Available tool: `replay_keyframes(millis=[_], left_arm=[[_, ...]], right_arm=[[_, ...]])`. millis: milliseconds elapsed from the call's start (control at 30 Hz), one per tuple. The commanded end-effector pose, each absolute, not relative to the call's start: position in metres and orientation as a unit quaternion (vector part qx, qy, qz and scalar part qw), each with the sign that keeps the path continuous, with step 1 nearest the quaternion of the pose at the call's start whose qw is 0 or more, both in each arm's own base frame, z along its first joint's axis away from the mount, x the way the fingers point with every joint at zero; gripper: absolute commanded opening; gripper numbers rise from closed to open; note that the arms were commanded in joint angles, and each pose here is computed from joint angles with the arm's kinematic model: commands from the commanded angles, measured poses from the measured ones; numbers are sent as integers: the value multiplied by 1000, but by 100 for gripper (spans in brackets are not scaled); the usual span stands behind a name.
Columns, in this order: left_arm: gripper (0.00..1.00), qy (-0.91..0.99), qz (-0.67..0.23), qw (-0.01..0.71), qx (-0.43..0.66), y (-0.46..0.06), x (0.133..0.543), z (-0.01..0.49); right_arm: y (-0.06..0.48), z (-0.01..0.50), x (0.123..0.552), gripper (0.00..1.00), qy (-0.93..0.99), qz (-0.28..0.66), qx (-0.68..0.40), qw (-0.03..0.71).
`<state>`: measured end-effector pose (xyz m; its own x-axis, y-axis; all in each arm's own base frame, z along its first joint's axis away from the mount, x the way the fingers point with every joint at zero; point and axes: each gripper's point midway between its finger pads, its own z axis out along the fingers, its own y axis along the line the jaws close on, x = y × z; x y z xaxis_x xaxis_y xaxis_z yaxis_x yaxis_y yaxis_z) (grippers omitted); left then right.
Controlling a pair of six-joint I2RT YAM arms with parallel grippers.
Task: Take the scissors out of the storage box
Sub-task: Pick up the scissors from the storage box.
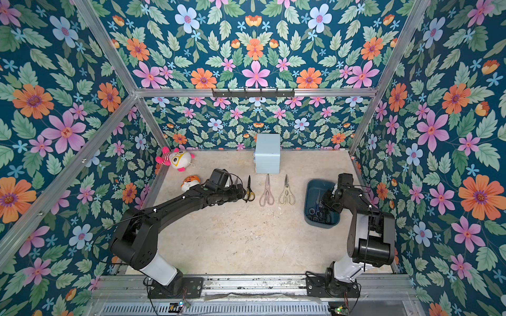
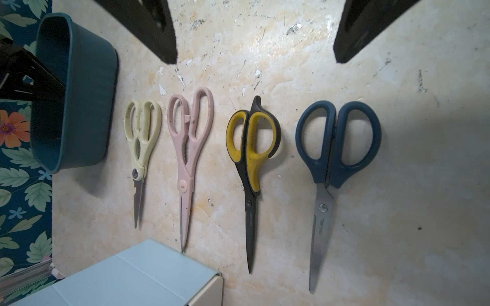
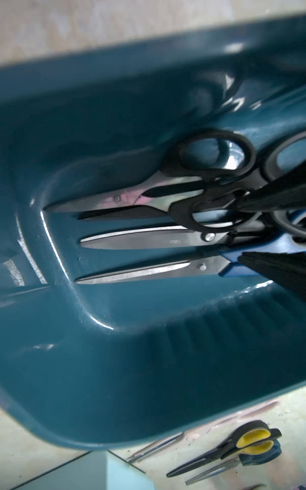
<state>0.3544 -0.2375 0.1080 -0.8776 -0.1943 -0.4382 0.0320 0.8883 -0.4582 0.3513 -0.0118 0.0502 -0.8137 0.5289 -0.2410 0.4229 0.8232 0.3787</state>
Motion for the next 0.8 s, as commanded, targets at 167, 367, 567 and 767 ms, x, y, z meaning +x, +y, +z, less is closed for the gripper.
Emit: replay_keyframes(millis=[167, 367, 567, 767], left_arm=[[97, 943, -221, 245, -44, -233, 353, 107], [97, 943, -219, 246, -47, -231, 353, 108], [97, 943, -220, 246, -48, -232, 353, 108], [97, 942, -220, 247, -48, -231, 352, 109]], right_arm=[[-15, 42, 356, 26, 943, 147, 248, 167], [-15, 43, 358, 15, 943, 147, 247, 170], [-16, 45, 359, 5, 943, 146, 245, 170], [-16, 47, 359, 1, 943, 145, 244, 173]])
